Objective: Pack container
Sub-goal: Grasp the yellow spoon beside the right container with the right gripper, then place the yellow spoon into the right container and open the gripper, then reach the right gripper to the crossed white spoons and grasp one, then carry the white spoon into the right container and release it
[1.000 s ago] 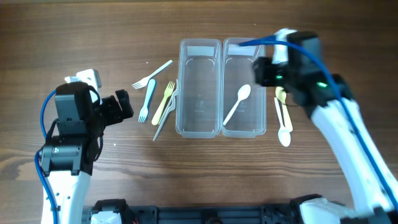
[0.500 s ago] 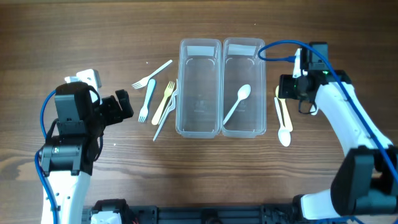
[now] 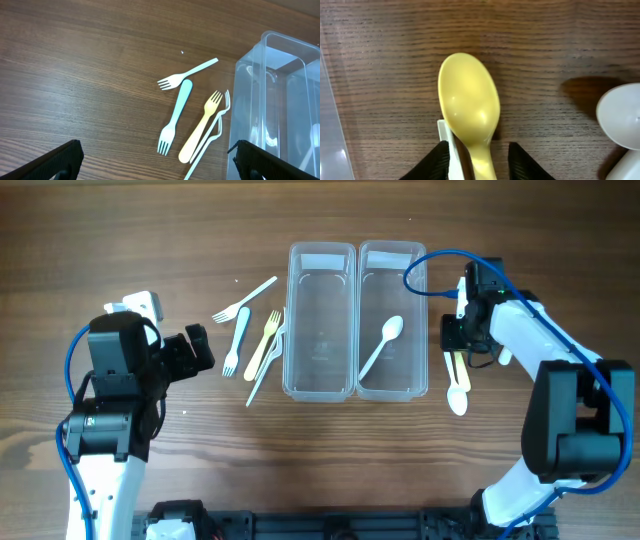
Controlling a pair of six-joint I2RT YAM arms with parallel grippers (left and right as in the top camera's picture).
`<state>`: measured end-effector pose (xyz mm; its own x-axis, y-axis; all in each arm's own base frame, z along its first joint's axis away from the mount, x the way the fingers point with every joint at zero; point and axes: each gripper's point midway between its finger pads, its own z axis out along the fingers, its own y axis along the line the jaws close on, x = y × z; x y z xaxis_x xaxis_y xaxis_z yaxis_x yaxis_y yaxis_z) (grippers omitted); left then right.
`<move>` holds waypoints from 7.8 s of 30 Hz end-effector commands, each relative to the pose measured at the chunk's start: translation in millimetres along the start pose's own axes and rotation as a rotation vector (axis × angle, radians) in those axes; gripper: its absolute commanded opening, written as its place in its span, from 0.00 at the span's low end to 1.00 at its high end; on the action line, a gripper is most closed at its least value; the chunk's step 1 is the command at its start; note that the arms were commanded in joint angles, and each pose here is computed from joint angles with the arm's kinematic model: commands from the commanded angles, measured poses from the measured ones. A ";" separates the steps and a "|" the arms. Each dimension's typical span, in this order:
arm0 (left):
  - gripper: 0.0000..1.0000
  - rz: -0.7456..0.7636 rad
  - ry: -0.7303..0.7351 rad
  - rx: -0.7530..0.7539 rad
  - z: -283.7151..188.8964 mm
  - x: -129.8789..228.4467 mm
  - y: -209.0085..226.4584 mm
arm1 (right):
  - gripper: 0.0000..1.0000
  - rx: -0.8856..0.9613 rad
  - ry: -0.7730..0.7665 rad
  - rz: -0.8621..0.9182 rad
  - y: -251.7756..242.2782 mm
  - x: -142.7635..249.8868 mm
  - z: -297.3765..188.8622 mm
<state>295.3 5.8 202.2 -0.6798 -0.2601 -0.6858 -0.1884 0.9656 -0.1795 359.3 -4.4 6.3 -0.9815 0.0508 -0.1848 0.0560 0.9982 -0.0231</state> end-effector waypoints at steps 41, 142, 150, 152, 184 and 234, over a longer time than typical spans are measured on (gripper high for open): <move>1.00 0.010 -0.026 -0.007 -4.5 -9.3 0.7 | 0.13 -0.387 -0.317 0.092 135.6 -38.2 -157.3; 1.00 0.010 -0.026 -0.007 -4.5 -9.3 0.7 | 0.48 -0.098 -0.081 -0.487 -129.9 -5.4 8.7; 1.00 0.010 -0.026 -0.007 -4.5 -9.3 0.7 | 0.43 -0.109 -0.067 -0.497 -128.8 -2.1 13.5; 1.00 0.010 -0.026 -0.007 -4.5 -9.3 0.7 | 0.39 -0.119 -0.054 -0.495 -127.7 1.0 17.6; 1.00 0.010 -0.026 -0.007 -4.5 -9.3 0.7 | 0.04 -0.185 -0.408 -0.115 -91.9 -51.7 -123.1; 1.00 0.010 -0.026 -0.007 -4.5 -9.3 0.7 | 0.83 0.078 -0.360 0.745 -56.2 -38.9 -147.0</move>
<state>295.4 5.8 202.3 -0.6795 -0.2601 -0.6860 -0.1883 0.9656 -0.1796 386.9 8.1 152.6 -0.7967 0.4264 -0.4283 0.3224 0.8993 0.2956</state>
